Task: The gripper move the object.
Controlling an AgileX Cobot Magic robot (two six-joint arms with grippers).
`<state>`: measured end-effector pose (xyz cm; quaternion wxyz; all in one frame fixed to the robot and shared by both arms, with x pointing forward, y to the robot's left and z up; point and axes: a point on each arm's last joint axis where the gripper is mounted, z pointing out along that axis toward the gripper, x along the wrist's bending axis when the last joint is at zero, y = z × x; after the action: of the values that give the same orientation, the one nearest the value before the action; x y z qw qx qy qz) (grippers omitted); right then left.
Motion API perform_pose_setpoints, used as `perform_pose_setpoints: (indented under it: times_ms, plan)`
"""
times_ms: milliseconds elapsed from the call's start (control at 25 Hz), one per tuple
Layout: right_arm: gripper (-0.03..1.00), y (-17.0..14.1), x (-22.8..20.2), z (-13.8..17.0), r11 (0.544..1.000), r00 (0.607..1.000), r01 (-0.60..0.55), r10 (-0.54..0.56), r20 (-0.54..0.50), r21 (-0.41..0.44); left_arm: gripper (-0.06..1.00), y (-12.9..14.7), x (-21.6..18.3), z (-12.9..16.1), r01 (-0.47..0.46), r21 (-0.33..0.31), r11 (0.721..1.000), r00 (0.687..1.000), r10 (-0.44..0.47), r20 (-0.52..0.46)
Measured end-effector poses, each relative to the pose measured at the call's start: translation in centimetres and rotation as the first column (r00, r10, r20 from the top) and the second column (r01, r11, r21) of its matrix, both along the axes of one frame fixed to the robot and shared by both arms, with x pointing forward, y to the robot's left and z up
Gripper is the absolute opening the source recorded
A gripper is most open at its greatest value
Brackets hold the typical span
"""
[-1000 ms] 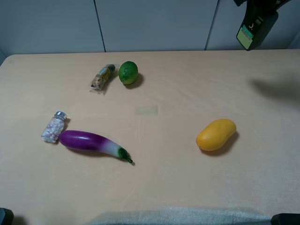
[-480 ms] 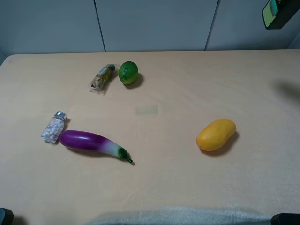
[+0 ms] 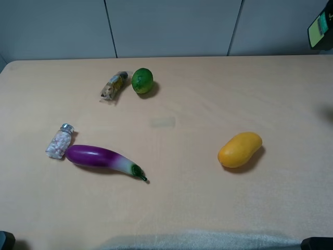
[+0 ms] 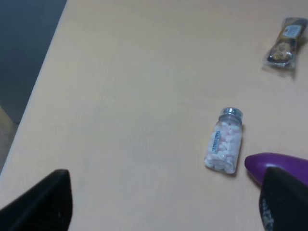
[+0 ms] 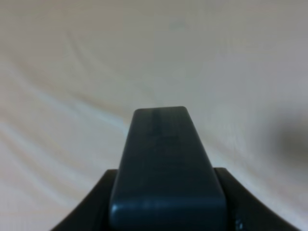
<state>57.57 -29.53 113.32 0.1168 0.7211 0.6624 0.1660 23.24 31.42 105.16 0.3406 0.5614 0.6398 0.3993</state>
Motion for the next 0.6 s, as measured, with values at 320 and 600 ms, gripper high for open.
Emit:
perform_pose_setpoints:
  times_ms: [320,600]
  plan:
    - [0.30,0.0,-2.6,-3.2,1.000,0.993,0.000,0.000,-0.122,0.004,0.85,0.0,0.0,0.0,0.000,0.000,1.000,1.000,0.000,0.000]
    - [0.30,0.0,-3.8,-6.7,1.000,0.969,-0.025,0.023,-0.245,-0.001,0.85,0.0,0.0,0.0,0.000,0.000,1.000,1.000,0.000,0.000]
